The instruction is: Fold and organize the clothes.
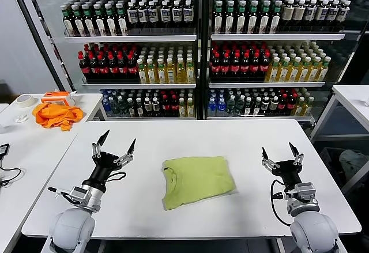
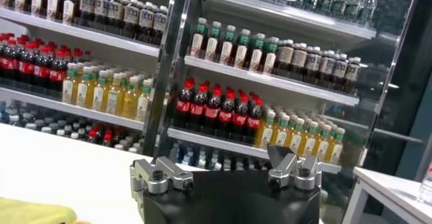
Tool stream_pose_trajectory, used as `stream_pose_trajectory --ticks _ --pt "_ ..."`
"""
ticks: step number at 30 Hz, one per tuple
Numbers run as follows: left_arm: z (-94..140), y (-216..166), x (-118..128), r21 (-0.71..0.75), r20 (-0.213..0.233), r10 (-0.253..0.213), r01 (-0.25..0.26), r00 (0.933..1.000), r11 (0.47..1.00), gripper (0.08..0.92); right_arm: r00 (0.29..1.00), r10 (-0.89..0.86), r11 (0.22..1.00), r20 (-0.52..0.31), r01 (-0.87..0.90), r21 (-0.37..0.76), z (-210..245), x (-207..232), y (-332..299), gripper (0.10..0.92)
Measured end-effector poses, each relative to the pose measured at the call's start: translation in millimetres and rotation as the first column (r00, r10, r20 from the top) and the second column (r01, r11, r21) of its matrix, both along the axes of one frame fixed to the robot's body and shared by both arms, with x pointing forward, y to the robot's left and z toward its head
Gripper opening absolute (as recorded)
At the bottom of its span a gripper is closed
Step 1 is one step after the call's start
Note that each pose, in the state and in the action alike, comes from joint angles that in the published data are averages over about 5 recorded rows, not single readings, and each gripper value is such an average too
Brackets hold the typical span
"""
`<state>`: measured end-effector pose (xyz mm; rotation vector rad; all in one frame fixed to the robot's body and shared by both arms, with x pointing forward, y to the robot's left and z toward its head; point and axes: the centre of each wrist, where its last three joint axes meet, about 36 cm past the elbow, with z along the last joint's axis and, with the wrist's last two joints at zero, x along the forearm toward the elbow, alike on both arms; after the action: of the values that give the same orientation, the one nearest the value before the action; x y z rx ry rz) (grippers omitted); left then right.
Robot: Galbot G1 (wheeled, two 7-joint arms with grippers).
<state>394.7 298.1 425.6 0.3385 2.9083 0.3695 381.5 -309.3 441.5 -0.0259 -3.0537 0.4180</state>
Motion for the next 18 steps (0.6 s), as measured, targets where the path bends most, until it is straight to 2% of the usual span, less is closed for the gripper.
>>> stream_pose_trajectory --ticks 18 --pt "-4.7 -4.7 7.6 0.014 -0.004 0.02 -0.02 0.9998 1.0 0.822 0.999 0.049 0.997 0.017 -0.048 -0.06 -6.5 6.7 8.2 0.823"
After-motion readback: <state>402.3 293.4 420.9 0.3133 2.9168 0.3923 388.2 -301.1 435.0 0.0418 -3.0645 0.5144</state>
